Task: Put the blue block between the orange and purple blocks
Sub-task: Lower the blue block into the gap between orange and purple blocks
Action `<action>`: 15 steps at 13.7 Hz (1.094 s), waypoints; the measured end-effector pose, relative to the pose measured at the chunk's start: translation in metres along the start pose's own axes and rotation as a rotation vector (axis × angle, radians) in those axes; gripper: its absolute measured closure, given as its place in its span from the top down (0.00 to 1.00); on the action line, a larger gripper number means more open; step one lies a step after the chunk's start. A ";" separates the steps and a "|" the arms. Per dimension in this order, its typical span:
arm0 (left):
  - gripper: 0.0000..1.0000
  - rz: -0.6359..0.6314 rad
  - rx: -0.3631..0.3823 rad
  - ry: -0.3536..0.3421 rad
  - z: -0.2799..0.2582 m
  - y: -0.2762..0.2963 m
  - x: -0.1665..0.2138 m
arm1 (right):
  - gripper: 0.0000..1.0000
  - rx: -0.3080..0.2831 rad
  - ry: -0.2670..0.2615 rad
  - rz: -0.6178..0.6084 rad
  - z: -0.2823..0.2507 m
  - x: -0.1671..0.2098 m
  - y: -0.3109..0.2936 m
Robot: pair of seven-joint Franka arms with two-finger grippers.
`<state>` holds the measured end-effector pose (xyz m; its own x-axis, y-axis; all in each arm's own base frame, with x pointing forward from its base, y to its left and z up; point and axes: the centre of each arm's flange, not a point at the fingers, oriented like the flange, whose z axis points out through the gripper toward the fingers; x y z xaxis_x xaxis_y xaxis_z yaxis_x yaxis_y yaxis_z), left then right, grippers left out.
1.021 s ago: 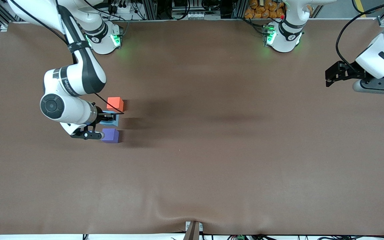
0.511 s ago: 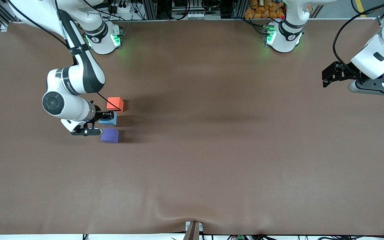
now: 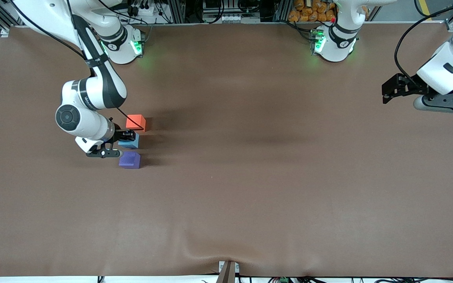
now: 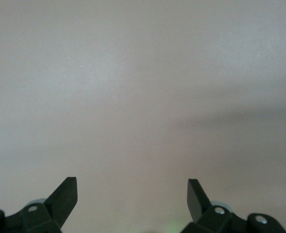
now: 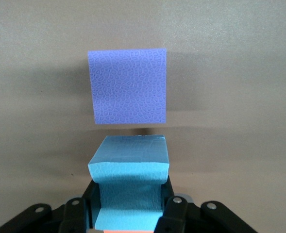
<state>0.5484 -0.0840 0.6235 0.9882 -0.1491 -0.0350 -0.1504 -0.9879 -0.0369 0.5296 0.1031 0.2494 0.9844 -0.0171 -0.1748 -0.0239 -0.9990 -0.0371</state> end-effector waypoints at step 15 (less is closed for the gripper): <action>1.00 -0.003 -0.002 -0.035 0.014 -0.002 0.004 | 0.52 0.002 0.057 -0.003 0.033 -0.014 0.002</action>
<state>0.5519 -0.0817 0.6092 0.9870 -0.1444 -0.0701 -0.1471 -0.9885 -0.0355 0.5105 0.1026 0.2197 0.9929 -0.0167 -0.1180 -0.0215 -0.9990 -0.0396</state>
